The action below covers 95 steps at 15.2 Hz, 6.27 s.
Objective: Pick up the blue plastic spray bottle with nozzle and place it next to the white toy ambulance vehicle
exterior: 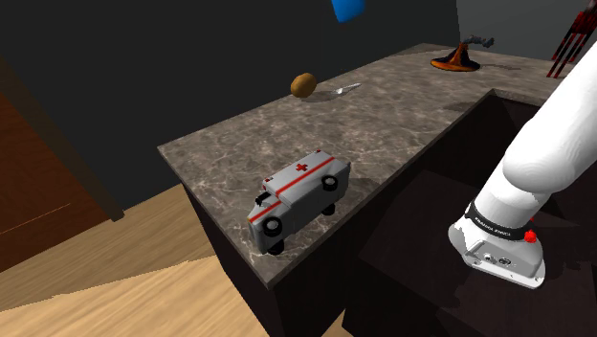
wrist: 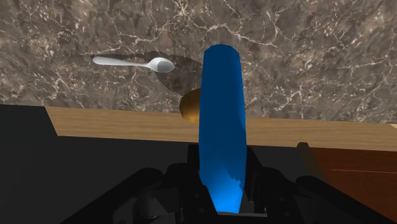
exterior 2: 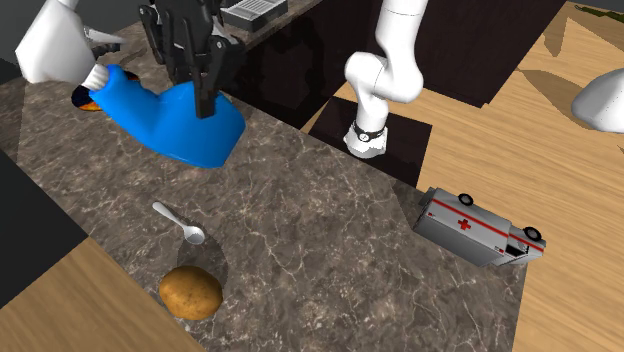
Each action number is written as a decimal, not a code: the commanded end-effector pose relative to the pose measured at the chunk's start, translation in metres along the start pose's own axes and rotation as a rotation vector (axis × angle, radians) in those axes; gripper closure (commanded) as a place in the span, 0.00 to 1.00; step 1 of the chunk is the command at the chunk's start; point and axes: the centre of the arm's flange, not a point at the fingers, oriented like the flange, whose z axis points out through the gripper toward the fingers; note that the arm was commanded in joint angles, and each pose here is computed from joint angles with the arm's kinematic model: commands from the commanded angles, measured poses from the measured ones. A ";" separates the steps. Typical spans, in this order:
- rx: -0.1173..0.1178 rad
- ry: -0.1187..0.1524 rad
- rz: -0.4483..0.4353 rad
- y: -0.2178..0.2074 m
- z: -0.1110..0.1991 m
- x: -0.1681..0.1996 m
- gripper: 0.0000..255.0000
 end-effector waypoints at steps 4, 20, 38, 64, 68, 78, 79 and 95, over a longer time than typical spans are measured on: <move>0.000 0.000 0.000 -0.056 -0.007 -0.014 1.00; 0.000 0.000 0.000 -0.259 -0.031 -0.067 1.00; 0.000 0.000 0.000 -0.488 -0.057 -0.127 1.00; 0.000 0.000 0.000 -0.529 0.050 -0.185 1.00; 0.000 0.000 0.000 -0.529 0.070 -0.193 1.00; 0.000 0.000 0.000 -0.529 0.118 -0.213 1.00; 0.000 0.000 0.000 -0.529 0.123 -0.215 1.00; 0.000 0.000 0.000 -0.529 0.201 -0.248 1.00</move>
